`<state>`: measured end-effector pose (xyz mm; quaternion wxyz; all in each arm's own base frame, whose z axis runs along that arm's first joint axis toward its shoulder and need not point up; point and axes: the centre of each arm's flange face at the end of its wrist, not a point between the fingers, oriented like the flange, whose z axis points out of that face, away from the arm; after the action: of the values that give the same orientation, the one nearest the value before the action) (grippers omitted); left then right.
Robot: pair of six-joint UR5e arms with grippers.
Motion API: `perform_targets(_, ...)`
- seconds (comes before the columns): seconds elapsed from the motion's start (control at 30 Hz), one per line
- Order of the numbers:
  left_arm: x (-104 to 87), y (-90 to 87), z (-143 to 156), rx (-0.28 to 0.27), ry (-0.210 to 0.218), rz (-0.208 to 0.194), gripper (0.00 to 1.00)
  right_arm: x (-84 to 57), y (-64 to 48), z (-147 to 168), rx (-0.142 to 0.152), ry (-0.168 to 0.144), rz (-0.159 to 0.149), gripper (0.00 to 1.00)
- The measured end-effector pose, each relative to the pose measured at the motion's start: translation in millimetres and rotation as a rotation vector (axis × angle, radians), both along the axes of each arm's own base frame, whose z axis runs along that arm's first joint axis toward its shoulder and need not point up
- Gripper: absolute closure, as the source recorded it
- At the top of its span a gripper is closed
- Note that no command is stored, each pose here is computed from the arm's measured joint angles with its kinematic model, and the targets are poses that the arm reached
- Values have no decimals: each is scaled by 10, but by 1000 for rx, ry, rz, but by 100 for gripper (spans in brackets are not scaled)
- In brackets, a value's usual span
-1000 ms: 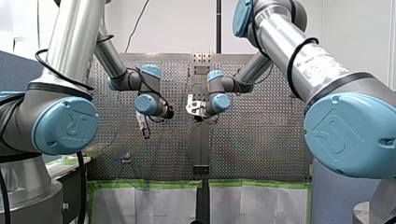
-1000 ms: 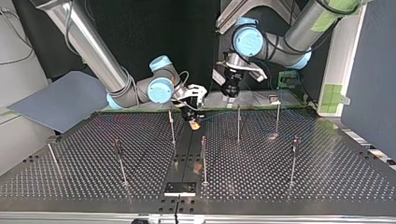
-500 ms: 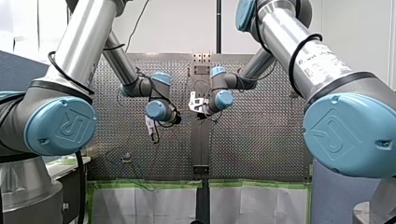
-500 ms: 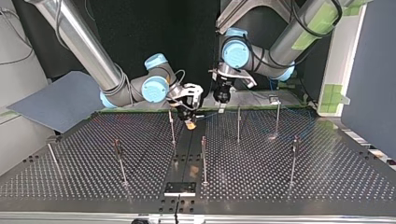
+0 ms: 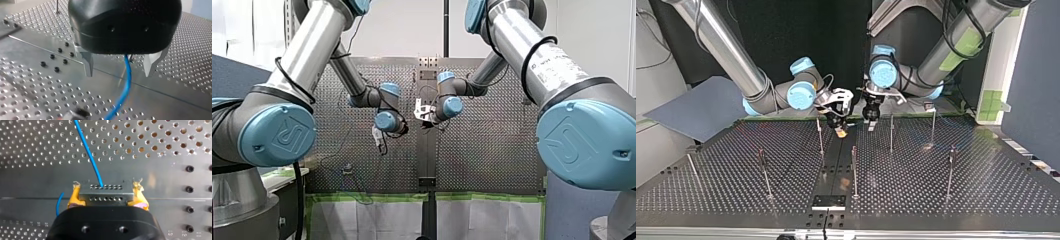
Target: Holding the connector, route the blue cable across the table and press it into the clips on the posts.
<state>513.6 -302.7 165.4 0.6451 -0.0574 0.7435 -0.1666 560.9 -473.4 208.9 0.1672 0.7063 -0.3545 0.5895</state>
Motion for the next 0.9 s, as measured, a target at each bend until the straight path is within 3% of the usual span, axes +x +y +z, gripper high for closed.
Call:
perform_targets(0.33, 61, -19, -101, 33, 24, 20, 0, 5, 6, -6, 2, -1, 8, 100)
perform_targets(0.37, 55, -21, -103, 39, 24, 26, 12, 5, 6, -6, 2, -1, 8, 100)
perform_targets(0.4, 52, -20, -103, 43, 24, 30, 12, 5, 6, -6, 2, -1, 8, 100)
perform_targets(0.47, 45, -19, -100, 52, 23, 41, 35, 5, 6, -5, 2, -1, 8, 100)
perform_targets(0.5, 43, -22, -98, 55, 22, 44, 35, 6, 6, -4, 2, -1, 8, 100)
perform_targets(0.57, 39, -32, -93, 58, 20, 48, 64, 5, 6, -6, 2, -1, 8, 100)
perform_targets(0.6, 38, -36, -89, 59, 19, 49, 64, 6, 6, -5, 2, -1, 8, 100)
perform_targets(0.67, 36, -42, -81, 59, 17, 49, 96, 6, 7, -3, 2, -1, 8, 100)
perform_targets(0.9, 56, -54, -49, 52, 10, 51, 100, 8, 5, -1, 0, -2, 8, 100)
